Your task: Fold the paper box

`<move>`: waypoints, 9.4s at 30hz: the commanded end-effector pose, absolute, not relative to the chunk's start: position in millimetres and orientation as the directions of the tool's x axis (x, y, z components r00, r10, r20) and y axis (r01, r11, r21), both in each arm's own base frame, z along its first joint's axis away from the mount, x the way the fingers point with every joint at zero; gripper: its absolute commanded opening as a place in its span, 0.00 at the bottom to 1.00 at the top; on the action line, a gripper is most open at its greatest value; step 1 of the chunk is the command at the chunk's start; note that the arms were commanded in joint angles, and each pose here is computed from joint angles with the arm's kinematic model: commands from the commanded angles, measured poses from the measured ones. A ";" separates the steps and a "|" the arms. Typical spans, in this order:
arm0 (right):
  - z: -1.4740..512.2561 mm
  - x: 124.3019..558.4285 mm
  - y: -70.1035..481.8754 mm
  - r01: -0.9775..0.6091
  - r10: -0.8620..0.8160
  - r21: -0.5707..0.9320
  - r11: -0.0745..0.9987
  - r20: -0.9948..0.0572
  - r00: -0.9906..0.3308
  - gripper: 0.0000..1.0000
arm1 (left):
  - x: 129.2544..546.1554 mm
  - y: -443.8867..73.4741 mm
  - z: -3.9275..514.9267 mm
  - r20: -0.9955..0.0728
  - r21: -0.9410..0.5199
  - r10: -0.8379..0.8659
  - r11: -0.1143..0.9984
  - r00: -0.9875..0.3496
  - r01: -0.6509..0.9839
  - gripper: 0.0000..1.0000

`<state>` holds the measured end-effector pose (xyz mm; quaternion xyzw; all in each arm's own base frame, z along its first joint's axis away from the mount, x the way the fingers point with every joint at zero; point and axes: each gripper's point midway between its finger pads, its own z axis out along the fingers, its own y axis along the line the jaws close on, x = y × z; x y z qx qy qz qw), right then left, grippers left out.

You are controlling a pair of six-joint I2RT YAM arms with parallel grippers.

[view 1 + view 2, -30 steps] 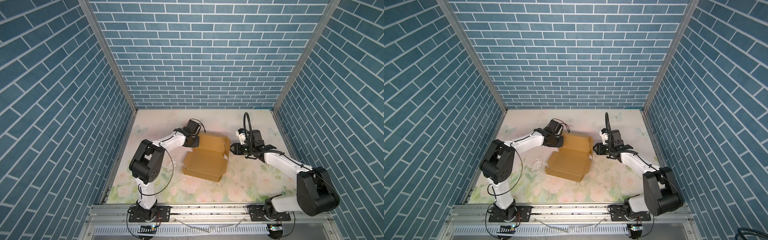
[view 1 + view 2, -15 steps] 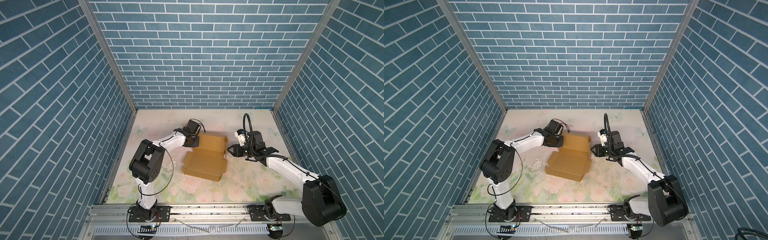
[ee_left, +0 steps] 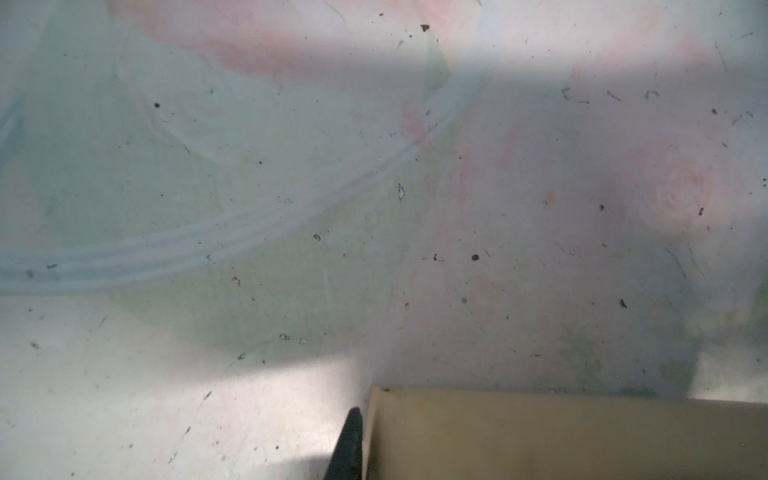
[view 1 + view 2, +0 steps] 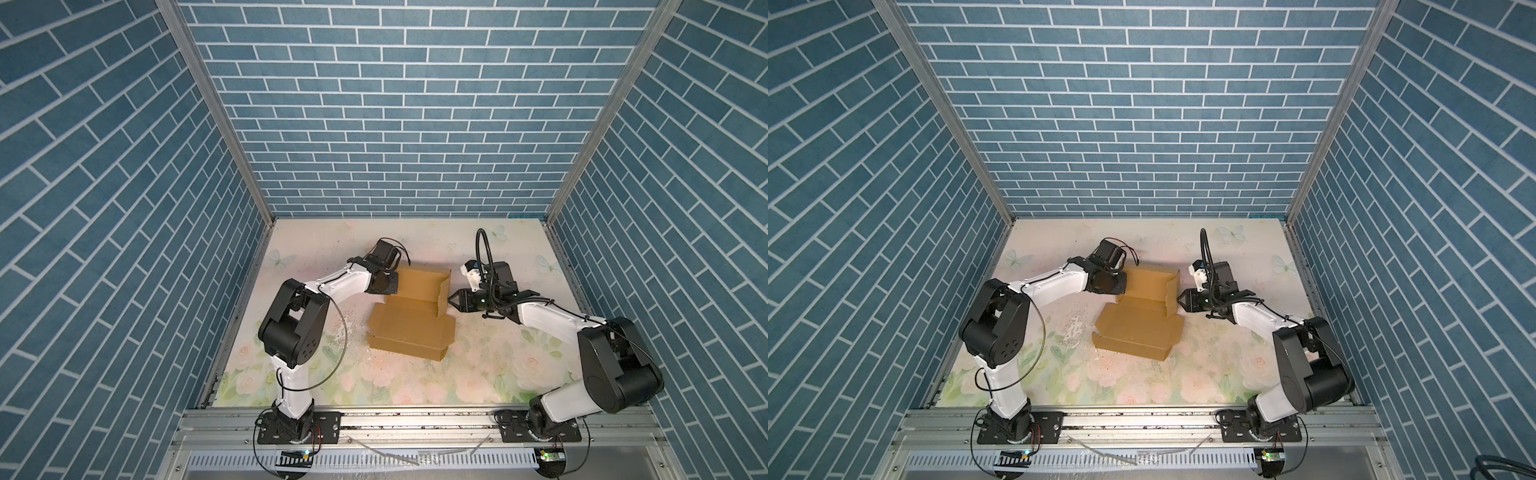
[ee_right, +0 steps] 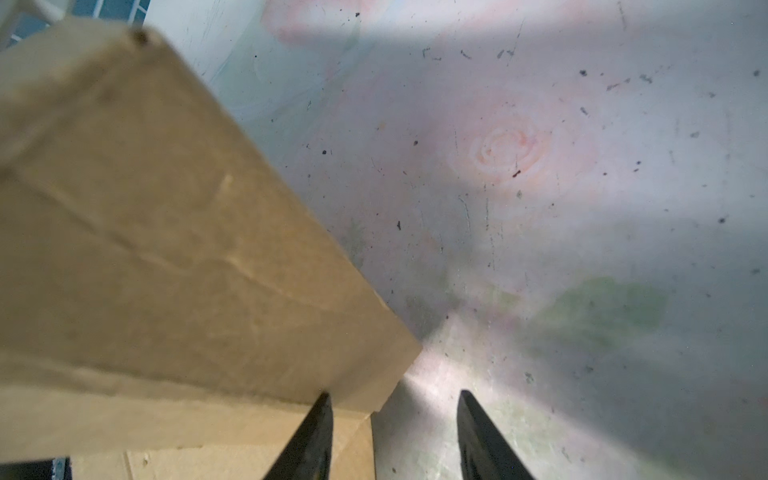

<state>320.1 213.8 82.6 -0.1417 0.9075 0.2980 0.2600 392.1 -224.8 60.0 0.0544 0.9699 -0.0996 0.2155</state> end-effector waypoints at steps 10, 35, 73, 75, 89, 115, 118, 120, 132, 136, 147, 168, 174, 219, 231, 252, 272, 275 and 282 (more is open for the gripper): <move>122.5 335.5 240.8 -0.548 -0.149 0.443 0.709 -0.666 -0.731 0.46 | 380.6 -217.7 43.1 -0.360 -0.134 0.101 0.978 -0.927 0.158 0.14; 150.5 315.8 254.7 -0.641 -0.199 0.461 0.614 -0.695 -0.691 0.46 | 380.8 -218.0 43.9 -0.362 -0.138 0.102 0.977 -0.927 0.161 0.14; 128.2 364.3 220.9 -0.459 -0.147 0.287 0.841 -0.695 -0.703 0.36 | 377.4 -215.5 44.5 -0.358 -0.129 0.114 0.977 -0.927 0.170 0.14; 128.8 367.3 223.4 -0.458 -0.139 0.294 0.839 -0.698 -0.703 0.36 | 377.2 -215.7 44.3 -0.357 -0.130 0.115 0.977 -0.927 0.172 0.14; 127.5 377.0 241.3 -0.370 -0.099 0.252 0.894 -0.694 -0.713 0.22 | 376.0 -224.5 45.9 -0.363 -0.138 0.121 0.974 -0.924 0.181 0.14; 99.5 388.5 241.8 -0.173 -0.023 0.180 0.968 -0.627 -0.778 0.17 | 369.2 -227.8 46.6 -0.366 -0.129 0.129 0.974 -0.922 0.187 0.14; 108.6 383.9 239.2 -0.190 -0.039 0.174 0.966 -0.631 -0.775 0.18 | 369.1 -225.4 44.8 -0.360 -0.121 0.122 0.977 -0.925 0.176 0.14; 112.0 380.1 237.2 -0.197 -0.050 0.168 0.966 -0.627 -0.778 0.18 | 370.0 -224.4 43.8 -0.356 -0.116 0.115 0.979 -0.927 0.166 0.14; 135.4 364.9 232.2 -0.241 -0.079 0.176 0.954 -0.631 -0.772 0.19 | 369.9 -222.2 44.3 -0.356 -0.107 0.110 0.982 -0.928 0.157 0.14; 140.2 360.8 228.3 -0.249 -0.092 0.165 0.954 -0.631 -0.771 0.19 | 370.3 -222.2 45.9 -0.360 -0.108 0.109 0.982 -0.926 0.157 0.15; 140.1 351.4 206.4 -0.251 -0.100 0.154 0.956 -0.635 -0.766 0.21 | 369.6 -220.2 48.5 -0.364 -0.100 0.112 0.982 -0.925 0.158 0.15; 142.5 357.6 169.4 -0.361 -0.086 0.315 0.878 -0.638 -0.765 0.44 | 369.8 -218.2 51.5 -0.361 -0.087 0.116 0.984 -0.925 0.157 0.14; 127.2 359.5 189.6 -0.471 -0.151 0.361 0.805 -0.642 -0.752 0.51 | 370.0 -217.6 51.4 -0.357 -0.080 0.121 0.984 -0.926 0.159 0.14; 112.7 365.3 199.4 -0.551 -0.181 0.460 0.697 -0.630 -0.755 0.51 | 376.5 -219.6 55.3 -0.358 -0.065 0.125 0.985 -0.925 0.158 0.14; 109.6 372.2 222.5 -0.589 -0.205 0.498 0.637 -0.627 -0.752 0.46 | 378.9 -225.6 51.5 -0.351 -0.061 0.136 0.984 -0.926 0.168 0.14; 83.3 376.9 249.5 -0.514 -0.280 0.348 0.784 -0.541 -0.793 0.35 | 379.2 -235.8 48.3 -0.384 -0.082 0.143 0.979 -0.912 0.187 0.14; 88.9 371.0 246.6 -0.430 -0.347 0.055 0.901 -0.504 -0.791 0.08 | 384.7 -247.5 58.0 -0.435 -0.165 0.087 0.971 -0.896 0.175 0.18; 93.0 370.3 249.6 -0.432 -0.372 0.001 0.902 -0.504 -0.779 0.06 | 383.9 -247.9 60.7 -0.444 -0.181 0.073 0.969 -0.893 0.169 0.18; 93.2 368.8 248.9 -0.388 -0.375 -0.081 0.918 -0.499 -0.781 0.01 | 379.0 -248.3 65.2 -0.461 -0.216 0.044 0.963 -0.886 0.160 0.18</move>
